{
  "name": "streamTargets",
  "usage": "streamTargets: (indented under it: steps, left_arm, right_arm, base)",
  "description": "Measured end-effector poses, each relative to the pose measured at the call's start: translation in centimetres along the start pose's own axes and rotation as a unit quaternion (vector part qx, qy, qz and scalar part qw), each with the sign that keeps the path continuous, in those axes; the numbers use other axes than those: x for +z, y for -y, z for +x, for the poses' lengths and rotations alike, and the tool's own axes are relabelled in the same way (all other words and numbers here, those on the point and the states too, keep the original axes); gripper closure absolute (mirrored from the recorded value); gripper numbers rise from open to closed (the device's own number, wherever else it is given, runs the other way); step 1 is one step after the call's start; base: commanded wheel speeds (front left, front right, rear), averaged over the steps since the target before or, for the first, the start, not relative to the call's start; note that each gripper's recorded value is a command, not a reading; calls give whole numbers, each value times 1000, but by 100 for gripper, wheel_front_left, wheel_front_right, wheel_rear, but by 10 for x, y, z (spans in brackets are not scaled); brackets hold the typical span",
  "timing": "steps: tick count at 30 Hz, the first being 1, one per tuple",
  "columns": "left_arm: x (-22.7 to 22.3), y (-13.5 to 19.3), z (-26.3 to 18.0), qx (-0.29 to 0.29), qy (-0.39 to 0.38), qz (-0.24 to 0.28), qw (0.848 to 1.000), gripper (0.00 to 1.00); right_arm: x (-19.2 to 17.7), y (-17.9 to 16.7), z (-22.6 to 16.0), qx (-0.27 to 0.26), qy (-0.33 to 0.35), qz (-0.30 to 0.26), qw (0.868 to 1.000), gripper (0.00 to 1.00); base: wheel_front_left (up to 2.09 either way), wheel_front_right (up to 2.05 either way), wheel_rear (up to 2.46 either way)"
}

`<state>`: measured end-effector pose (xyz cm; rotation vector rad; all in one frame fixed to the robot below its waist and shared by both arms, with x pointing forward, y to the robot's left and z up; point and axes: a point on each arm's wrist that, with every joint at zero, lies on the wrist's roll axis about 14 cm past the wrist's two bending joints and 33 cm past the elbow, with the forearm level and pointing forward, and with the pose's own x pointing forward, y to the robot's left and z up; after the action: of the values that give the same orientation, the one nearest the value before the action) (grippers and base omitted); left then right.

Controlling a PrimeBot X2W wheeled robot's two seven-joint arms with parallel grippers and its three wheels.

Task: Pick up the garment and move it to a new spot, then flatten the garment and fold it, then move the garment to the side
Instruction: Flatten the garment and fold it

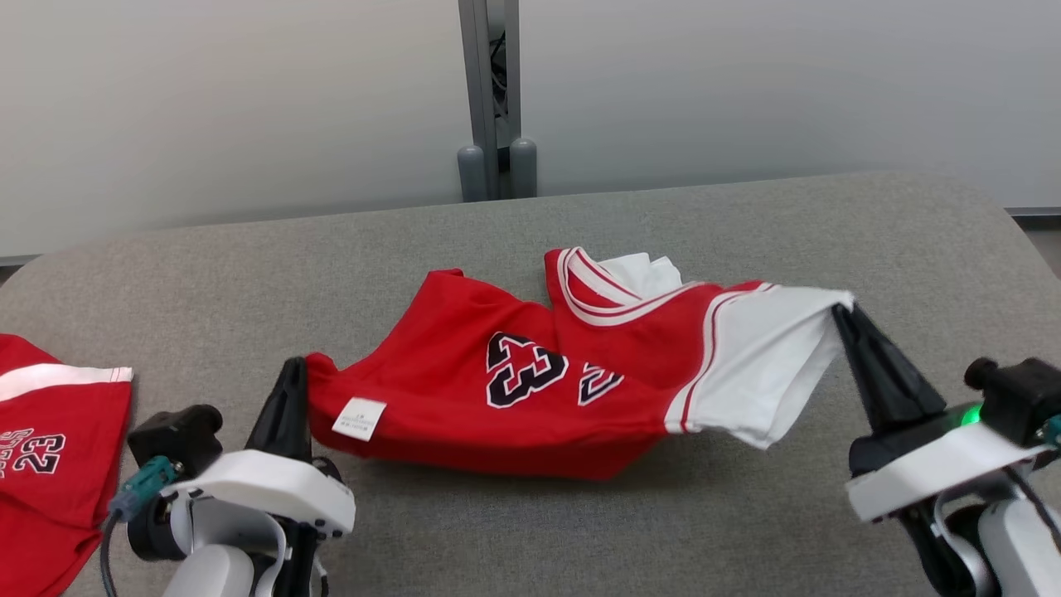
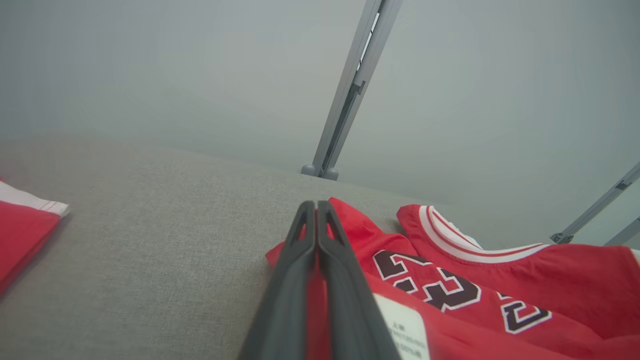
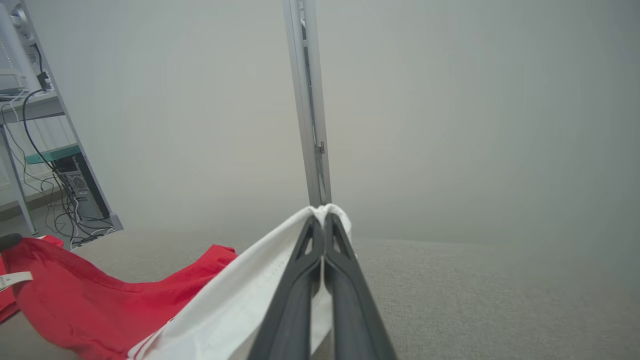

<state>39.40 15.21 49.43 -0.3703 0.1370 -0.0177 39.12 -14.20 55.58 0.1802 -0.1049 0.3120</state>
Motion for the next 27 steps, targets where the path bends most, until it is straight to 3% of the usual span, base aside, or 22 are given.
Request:
streamTargets:
  steps: [6, 11, 18, 23, 27]
  left_arm:
    - [66, 30, 2, -43, 108, -67, 991, 100]
    - [99, 39, -5, -65, 175, -112, 976, 100]
    - [85, 36, -2, -49, 158, -142, 976, 100]
    - [102, 51, 27, -63, 146, -161, 974, 100]
    - [139, 73, 69, -91, 155, -149, 972, 100]
  right_arm:
    - [62, 23, 14, -33, 81, -29, 996, 100]
    - [61, 30, 15, -71, 86, 66, 992, 100]
    - [59, 23, 21, -66, 75, 95, 990, 100]
    - [102, 16, 56, -32, 102, 67, 992, 100]
    - [145, 21, 100, -11, 125, 35, 992, 100]
  base:
    - [0, 0, 0]
    - [0, 0, 0]
    - [0, 0, 0]
    - [0, 0, 0]
    - [0, 0, 0]
